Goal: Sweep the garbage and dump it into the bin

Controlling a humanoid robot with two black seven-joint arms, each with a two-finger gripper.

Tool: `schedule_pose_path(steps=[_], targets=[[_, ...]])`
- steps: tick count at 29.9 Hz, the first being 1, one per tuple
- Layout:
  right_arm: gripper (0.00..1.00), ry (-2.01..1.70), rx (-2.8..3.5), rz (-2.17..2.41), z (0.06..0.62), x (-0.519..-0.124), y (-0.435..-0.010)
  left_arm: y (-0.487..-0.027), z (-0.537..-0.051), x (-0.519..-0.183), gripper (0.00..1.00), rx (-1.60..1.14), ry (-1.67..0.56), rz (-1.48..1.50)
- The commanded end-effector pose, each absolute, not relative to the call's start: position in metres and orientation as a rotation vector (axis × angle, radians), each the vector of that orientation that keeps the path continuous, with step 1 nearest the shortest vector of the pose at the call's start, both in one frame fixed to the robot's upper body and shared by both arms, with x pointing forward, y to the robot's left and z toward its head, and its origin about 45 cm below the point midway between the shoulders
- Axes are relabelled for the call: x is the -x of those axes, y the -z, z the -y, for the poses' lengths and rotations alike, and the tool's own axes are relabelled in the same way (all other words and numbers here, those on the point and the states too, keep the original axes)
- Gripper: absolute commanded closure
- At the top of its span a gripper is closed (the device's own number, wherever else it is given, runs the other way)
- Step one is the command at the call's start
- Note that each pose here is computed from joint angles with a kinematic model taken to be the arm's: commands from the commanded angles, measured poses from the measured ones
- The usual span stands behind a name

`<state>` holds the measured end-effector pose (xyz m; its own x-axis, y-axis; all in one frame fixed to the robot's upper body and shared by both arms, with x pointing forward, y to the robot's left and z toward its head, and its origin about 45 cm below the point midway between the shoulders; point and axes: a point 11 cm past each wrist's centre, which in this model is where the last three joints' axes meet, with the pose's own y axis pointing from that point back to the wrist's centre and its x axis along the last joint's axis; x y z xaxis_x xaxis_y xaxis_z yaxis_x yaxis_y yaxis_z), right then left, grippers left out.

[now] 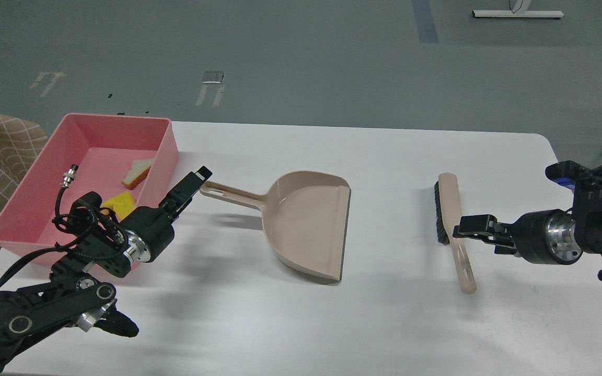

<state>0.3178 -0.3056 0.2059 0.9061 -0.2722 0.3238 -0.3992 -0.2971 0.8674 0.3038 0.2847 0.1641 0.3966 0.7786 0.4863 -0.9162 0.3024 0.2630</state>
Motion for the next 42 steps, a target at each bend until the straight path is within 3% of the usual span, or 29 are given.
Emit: schedule_pose_path(steps=[1, 20, 27, 32, 38, 42], targets=[[0.04, -0.137, -1.898, 0.493, 0.305, -0.318, -0.206, -0.170, -0.284, -0.306, 0.02, -0.537, -1.147, 0.292], [0.04, -0.256, -1.905, 0.539, 0.295, -0.344, -0.244, -0.233, -0.277, -0.347, 0.02, -0.375, -1.204, 0.323], [0.04, -0.355, -1.914, 0.602, 0.289, -0.366, -0.283, -0.260, -0.276, -0.373, 0.02, -0.270, -1.221, 0.229], [0.04, -0.428, -2.007, 0.755, 0.285, -0.389, -0.334, -0.273, -0.283, -0.392, 0.02, -0.222, -1.263, 0.206], [0.04, -0.288, -2.232, 0.955, 0.285, -0.415, -0.372, -0.292, -0.273, -0.414, 0.02, -0.033, -1.245, 0.189], [0.03, -0.168, -2.422, 1.174, 0.283, -0.451, -0.395, -0.310, -0.265, -0.427, 0.02, 0.115, -1.167, 0.235]])
